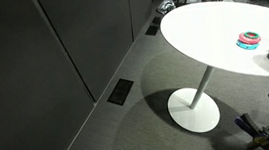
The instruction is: Put the clear ring on the orange stand
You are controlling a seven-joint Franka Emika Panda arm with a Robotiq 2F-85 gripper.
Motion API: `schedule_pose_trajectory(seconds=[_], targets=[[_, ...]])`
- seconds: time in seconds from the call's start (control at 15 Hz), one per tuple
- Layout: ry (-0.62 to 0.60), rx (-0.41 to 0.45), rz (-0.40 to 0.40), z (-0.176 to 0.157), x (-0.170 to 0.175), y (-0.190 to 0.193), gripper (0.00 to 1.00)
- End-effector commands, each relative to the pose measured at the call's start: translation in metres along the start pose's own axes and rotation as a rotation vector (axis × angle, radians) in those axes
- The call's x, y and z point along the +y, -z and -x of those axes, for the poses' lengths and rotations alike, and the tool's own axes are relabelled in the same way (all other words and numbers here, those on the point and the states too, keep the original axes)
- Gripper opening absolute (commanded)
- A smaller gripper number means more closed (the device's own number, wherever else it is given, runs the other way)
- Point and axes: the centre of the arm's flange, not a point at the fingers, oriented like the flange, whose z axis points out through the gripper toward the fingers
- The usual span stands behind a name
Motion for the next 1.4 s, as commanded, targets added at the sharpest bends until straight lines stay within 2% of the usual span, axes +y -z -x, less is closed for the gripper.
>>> schedule_pose_trajectory(seconds=[0.0,0.8,1.33], targets=[[0.044,-0.004,-0.018,0.003,-0.017,0.018,1.00],[0.090,0.011,-0.027,0.004,-0.087,0.030,1.00],[0.058,0.019,-0.018,0.005,-0.099,0.031,1.00]])
